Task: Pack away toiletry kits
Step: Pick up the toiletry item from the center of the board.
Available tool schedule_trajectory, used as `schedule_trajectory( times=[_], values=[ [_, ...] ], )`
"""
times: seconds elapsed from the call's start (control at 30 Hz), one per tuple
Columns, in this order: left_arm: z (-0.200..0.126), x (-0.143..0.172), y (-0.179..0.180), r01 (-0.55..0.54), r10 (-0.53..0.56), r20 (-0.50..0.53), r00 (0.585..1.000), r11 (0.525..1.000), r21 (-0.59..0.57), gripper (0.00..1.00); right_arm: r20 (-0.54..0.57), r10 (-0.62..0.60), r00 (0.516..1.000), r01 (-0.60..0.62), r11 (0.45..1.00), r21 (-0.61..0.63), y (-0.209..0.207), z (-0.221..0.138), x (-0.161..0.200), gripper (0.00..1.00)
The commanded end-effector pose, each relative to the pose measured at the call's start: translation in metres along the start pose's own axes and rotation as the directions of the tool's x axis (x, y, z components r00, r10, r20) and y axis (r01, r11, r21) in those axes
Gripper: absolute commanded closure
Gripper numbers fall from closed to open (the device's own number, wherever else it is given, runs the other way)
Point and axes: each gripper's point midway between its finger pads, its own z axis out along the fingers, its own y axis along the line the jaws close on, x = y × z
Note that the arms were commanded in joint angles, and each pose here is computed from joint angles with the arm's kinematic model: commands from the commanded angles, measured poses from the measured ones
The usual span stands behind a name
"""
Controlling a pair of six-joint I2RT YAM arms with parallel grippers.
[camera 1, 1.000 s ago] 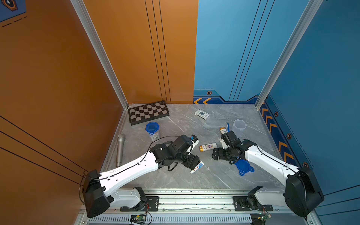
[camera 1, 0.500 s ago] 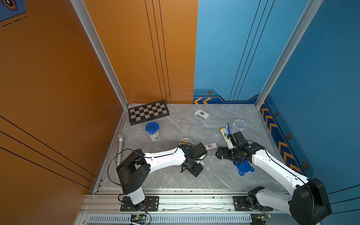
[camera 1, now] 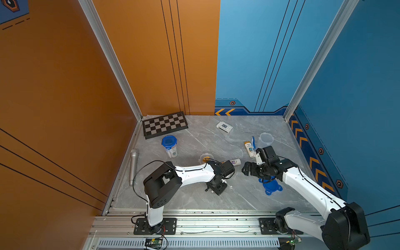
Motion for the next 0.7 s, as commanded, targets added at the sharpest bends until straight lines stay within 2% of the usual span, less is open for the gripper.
schedule_trajectory(
  times=[0.0, 0.1, 0.17, 0.3, 0.4, 0.47, 0.57, 0.67],
  values=[
    [0.002, 0.009, -0.002, -0.025, 0.024, -0.033, 0.999, 1.0, -0.012, 0.65, -0.027, 0.007, 1.0, -0.007, 1.0, -0.002, -0.005, -0.002, 0.011, 0.0],
    [0.001, 0.012, -0.003, -0.036, 0.035, -0.034, 0.999, 0.999, -0.012, 0.81, -0.028, 0.015, 1.0, -0.015, 1.0, -0.005, -0.008, -0.003, 0.015, 0.01],
    [-0.001, 0.013, -0.005, -0.037, 0.037, -0.03, 0.999, 0.999, 0.0, 0.88, -0.027, 0.017, 0.999, -0.018, 1.0, -0.013, -0.008, -0.003, 0.017, 0.01],
    [-0.018, 0.005, -0.011, -0.053, 0.052, 0.018, 0.998, 0.998, 0.031, 0.93, -0.004, -0.018, 1.0, 0.018, 0.995, -0.102, 0.006, -0.013, 0.019, 0.02],
    [-0.047, -0.011, -0.021, -0.066, 0.056, 0.112, 0.992, 0.994, 0.084, 0.95, 0.039, -0.049, 0.998, 0.056, 0.976, -0.209, 0.024, -0.023, 0.018, 0.03],
    [-0.071, -0.023, -0.024, -0.049, 0.024, 0.188, 0.982, 0.991, 0.127, 0.95, 0.067, -0.072, 0.995, 0.089, 0.946, -0.312, 0.042, -0.033, 0.018, 0.03],
    [-0.107, -0.038, -0.018, -0.009, -0.042, 0.285, 0.958, 0.985, 0.174, 0.95, 0.118, -0.112, 0.987, 0.155, 0.873, -0.463, 0.075, -0.049, 0.017, 0.03],
    [-0.135, -0.045, -0.011, 0.005, -0.073, 0.357, 0.931, 0.982, 0.189, 0.96, 0.107, -0.125, 0.986, 0.164, 0.815, -0.556, 0.097, -0.054, 0.019, 0.05]
  ],
)
